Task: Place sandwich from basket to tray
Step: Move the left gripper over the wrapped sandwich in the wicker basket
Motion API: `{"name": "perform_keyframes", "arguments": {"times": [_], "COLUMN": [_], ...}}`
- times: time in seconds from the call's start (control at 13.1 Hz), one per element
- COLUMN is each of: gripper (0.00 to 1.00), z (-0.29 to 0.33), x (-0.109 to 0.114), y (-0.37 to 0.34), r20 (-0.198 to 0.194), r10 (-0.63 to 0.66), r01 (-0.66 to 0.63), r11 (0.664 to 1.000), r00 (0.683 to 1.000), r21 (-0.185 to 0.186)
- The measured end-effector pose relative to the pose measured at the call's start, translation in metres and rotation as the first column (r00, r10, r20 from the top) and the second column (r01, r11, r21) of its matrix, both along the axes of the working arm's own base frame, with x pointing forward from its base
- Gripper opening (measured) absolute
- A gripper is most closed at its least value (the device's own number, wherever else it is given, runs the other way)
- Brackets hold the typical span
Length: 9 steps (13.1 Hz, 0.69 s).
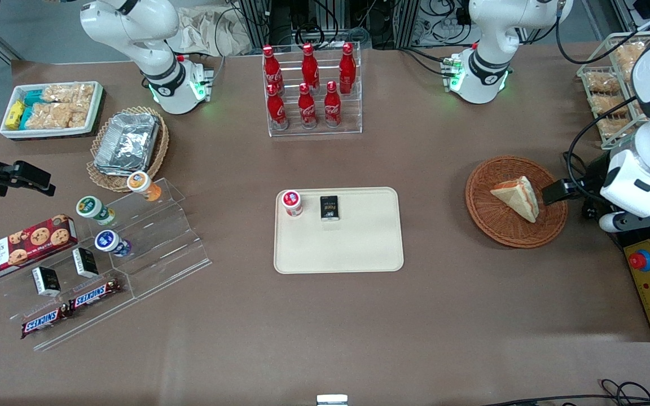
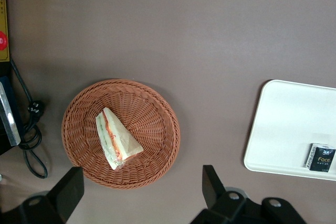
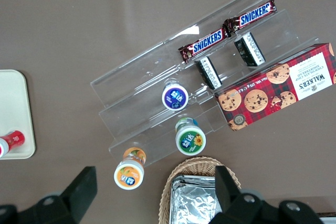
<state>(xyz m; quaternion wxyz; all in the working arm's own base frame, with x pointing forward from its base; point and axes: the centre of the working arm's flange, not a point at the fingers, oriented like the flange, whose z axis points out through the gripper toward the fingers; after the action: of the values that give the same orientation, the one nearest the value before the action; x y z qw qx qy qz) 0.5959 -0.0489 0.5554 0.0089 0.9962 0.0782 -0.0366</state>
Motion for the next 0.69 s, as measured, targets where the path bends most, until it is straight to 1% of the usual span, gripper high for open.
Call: {"name": "perform_keyframes", "arguments": {"times": [0.31, 0.38, 0.46, 0.53, 0.61, 0.69], "gripper": [1.00, 1.00, 1.00, 1.00, 1.00, 1.00], "z": [-0.0018, 0.0008, 0.0035, 0.0048, 0.0041, 0.0003], "x": [0.0016, 0.0016, 0.0006, -0.0006, -0.0017, -0.0034], "y": [0.0021, 0.0052, 0.0081, 0.0095, 0.0098, 0.0097], "r20": [-0.003, -0.003, -0.010, -0.017, -0.025, -0.037], "r10": [0.015, 0.045, 0.104, 0.191, 0.297, 0.410], "r01": [-0.015, -0.045, -0.104, -0.191, -0.297, -0.409], "r11": [1.000, 0.999, 0.995, 0.981, 0.954, 0.911], "r00": [1.000, 0.999, 0.995, 0.981, 0.954, 0.911], "r21": [0.002, 0.004, 0.010, 0.019, 0.031, 0.050]}}
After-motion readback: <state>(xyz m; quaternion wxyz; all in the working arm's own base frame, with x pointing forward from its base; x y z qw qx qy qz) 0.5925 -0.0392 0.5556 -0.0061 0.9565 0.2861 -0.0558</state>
